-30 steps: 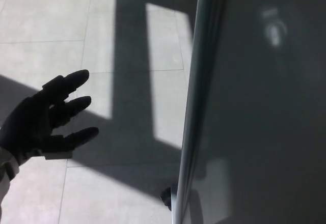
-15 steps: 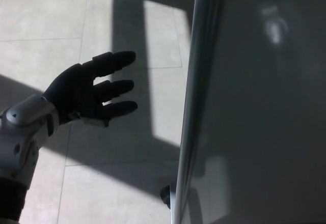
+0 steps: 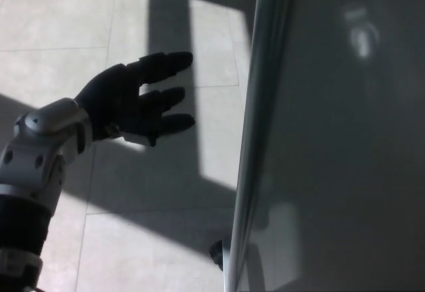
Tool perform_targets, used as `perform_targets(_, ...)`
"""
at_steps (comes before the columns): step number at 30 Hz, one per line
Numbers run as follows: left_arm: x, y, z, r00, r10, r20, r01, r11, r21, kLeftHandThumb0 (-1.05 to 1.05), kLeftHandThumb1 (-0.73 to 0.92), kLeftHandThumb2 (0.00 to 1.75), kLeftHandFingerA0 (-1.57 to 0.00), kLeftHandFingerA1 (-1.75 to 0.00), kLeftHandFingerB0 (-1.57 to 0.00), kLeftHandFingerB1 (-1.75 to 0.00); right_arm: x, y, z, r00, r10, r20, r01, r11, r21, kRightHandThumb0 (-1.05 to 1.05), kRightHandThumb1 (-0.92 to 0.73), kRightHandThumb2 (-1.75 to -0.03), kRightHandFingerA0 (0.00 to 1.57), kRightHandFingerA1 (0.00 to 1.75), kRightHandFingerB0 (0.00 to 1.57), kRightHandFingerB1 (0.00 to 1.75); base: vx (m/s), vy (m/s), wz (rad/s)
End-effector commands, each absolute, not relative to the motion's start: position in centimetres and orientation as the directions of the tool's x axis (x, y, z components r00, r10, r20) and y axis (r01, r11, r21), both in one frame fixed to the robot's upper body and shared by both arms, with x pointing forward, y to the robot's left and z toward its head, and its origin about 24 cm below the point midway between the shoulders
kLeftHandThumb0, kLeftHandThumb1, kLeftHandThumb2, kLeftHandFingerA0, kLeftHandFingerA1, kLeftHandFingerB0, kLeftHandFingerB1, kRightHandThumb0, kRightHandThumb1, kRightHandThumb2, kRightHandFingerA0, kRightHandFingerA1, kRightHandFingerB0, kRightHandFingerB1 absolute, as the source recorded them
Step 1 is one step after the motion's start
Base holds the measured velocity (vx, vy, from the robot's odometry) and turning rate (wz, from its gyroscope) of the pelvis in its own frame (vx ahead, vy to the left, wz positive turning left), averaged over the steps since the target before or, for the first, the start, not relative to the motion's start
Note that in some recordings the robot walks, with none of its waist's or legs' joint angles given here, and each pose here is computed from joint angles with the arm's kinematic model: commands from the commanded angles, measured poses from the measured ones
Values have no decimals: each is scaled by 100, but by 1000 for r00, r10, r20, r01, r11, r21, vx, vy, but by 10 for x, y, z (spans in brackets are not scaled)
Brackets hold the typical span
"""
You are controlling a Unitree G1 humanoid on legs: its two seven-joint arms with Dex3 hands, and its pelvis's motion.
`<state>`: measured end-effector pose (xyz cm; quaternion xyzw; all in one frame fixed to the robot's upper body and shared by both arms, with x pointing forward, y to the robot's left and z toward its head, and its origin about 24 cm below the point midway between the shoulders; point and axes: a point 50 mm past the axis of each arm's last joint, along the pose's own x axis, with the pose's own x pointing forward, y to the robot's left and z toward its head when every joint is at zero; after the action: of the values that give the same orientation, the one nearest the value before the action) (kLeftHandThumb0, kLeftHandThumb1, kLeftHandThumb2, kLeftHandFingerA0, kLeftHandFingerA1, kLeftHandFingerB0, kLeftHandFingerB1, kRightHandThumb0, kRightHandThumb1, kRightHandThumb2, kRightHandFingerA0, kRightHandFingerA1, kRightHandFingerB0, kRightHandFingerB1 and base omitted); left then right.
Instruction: A white board is being place on the right hand side and parallel to the robot and the robot uses its left hand to grab on the leftside of the whiteboard and drag the whiteboard from the right hand side to the left hand side
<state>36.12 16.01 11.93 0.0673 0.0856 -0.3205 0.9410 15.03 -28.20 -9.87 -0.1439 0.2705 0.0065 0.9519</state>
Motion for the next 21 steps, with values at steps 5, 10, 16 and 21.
perform_targets(5, 361, 139, 128, 781, -585, -221, 622, 760, 189, -38, 29, 62, 0, -7, 0, -11, 149, -288, -96, 856, -86, -510, -80, 952, -294, -55, -72, -80, 66, 121, 27, 73, 0, 0, 0)
perform_targets(10, 363, 128, 128, 777, -593, -211, 629, 740, 240, -41, 30, 68, 0, -19, 0, -19, 150, -288, -94, 863, -73, -499, -92, 950, -298, -55, -74, -80, 66, 120, 26, 71, 0, 0, 0)
perform_targets(16, 363, 115, 126, 763, -609, -215, 646, 730, 224, -40, 35, 51, 0, -22, 0, -19, 149, -288, -95, 860, -68, -505, -96, 952, -291, -53, -76, -79, 66, 122, 27, 73, 0, 0, 0)
perform_targets(21, 363, 101, 128, 746, -629, -219, 666, 711, 227, -39, 30, 68, 0, -23, 0, -21, 150, -286, -96, 860, -66, -506, -105, 948, -301, -57, -75, -79, 69, 122, 29, 73, 0, 0, 0)
